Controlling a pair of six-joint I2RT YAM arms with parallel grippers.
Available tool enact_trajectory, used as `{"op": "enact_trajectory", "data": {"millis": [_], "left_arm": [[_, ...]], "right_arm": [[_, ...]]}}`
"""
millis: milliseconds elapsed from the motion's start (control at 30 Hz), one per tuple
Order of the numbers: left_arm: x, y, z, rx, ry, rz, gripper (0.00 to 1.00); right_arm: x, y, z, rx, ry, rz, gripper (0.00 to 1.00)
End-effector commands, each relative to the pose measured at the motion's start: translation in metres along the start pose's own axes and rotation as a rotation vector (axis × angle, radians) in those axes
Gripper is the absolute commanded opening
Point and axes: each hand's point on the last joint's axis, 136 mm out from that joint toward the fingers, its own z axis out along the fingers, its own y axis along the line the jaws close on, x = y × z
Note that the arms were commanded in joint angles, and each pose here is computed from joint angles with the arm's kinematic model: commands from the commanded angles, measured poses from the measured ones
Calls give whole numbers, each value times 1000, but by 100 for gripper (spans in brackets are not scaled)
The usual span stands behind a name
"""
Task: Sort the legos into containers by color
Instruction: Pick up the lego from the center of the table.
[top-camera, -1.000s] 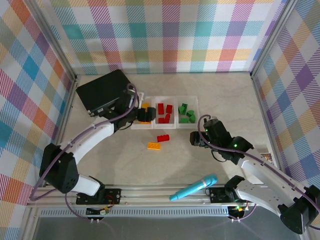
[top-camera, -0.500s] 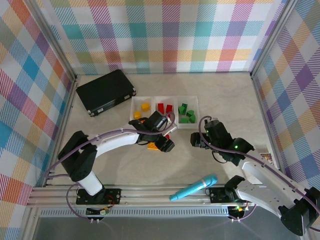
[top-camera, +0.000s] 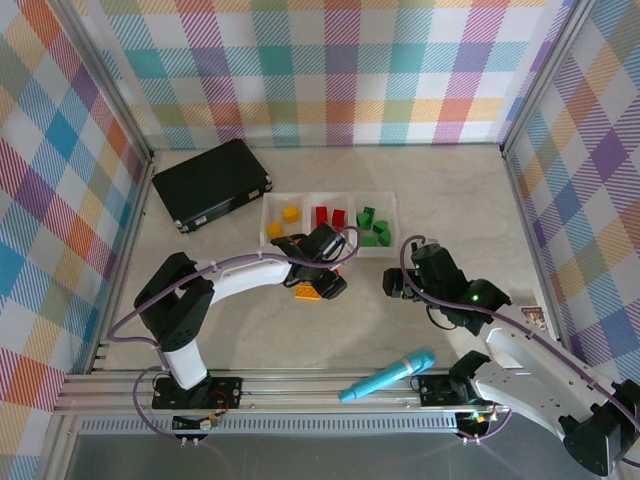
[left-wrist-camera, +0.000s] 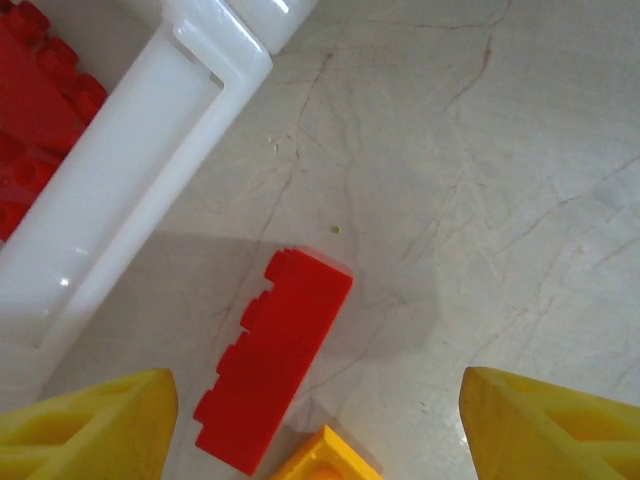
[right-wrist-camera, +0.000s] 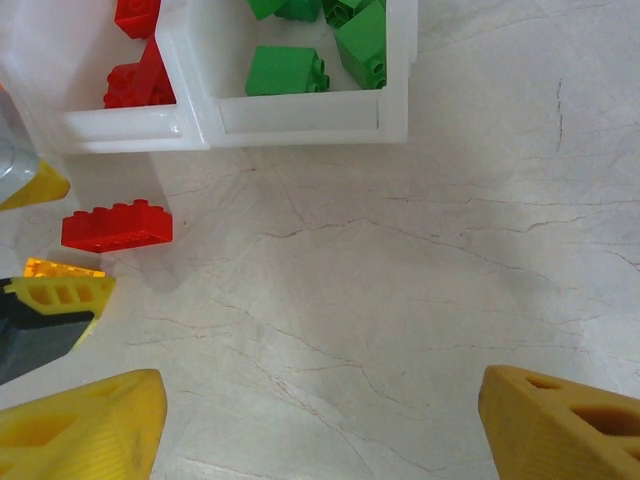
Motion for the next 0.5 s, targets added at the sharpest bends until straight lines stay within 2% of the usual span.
{"op": "enact_trajectory", "data": {"millis": [0,267,467], "left_arm": [[4,0,6,-14,57,67,73],[-1,-4,18,20,74,91,65],[4,2,32,-14,114,100,61]], "right_arm": [[2,-6,1,20,3,10,82],[4,-8,1,27,5,9,82],[5,-11,0,35,6,3,82]]}}
